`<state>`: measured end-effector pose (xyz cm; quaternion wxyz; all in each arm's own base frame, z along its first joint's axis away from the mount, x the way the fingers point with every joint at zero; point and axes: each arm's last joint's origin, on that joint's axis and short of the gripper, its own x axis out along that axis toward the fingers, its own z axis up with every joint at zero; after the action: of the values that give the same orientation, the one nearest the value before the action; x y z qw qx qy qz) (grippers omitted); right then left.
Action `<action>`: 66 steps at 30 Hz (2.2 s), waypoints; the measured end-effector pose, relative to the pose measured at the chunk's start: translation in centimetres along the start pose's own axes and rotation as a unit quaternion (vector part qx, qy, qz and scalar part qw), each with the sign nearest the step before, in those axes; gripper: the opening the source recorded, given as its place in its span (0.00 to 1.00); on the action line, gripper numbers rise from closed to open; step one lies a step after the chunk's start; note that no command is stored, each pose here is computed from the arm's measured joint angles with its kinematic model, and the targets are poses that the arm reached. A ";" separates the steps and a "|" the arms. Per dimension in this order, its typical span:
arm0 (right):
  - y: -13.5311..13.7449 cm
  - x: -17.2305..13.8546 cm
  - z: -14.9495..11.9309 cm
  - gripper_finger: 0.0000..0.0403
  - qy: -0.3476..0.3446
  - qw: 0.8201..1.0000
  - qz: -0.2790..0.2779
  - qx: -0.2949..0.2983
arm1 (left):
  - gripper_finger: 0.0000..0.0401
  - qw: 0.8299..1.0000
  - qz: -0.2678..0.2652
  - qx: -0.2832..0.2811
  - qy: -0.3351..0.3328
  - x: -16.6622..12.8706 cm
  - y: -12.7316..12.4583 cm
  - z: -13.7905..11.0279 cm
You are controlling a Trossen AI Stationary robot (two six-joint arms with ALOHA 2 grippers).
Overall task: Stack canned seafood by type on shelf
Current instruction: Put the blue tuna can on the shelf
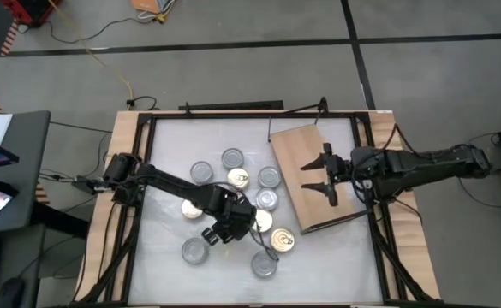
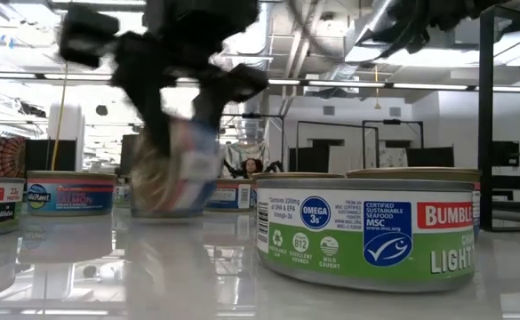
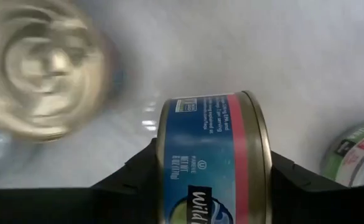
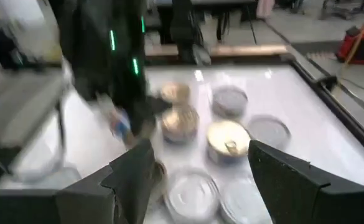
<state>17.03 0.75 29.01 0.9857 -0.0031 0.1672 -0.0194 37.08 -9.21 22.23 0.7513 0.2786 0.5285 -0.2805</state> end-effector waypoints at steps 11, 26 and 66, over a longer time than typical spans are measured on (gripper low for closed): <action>-2.3 -4.2 0.5 0.70 -0.063 0.994 -0.084 0.005 | 0.44 0.955 0.061 -0.193 -0.217 -7.5 12.4 -3.5; -2.7 -8.1 -0.6 0.70 -0.163 0.975 -0.151 0.022 | 0.46 0.810 0.091 -0.393 -0.426 -2.9 23.2 -8.8; -2.6 -10.0 -2.1 0.70 -0.146 0.973 -0.162 0.081 | 0.76 0.831 0.158 -0.334 -0.416 -2.1 26.0 -9.5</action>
<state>6.84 -1.47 30.30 0.9802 0.0466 0.0168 -0.1917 49.04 15.76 24.71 0.9815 -0.0527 0.1761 -0.0534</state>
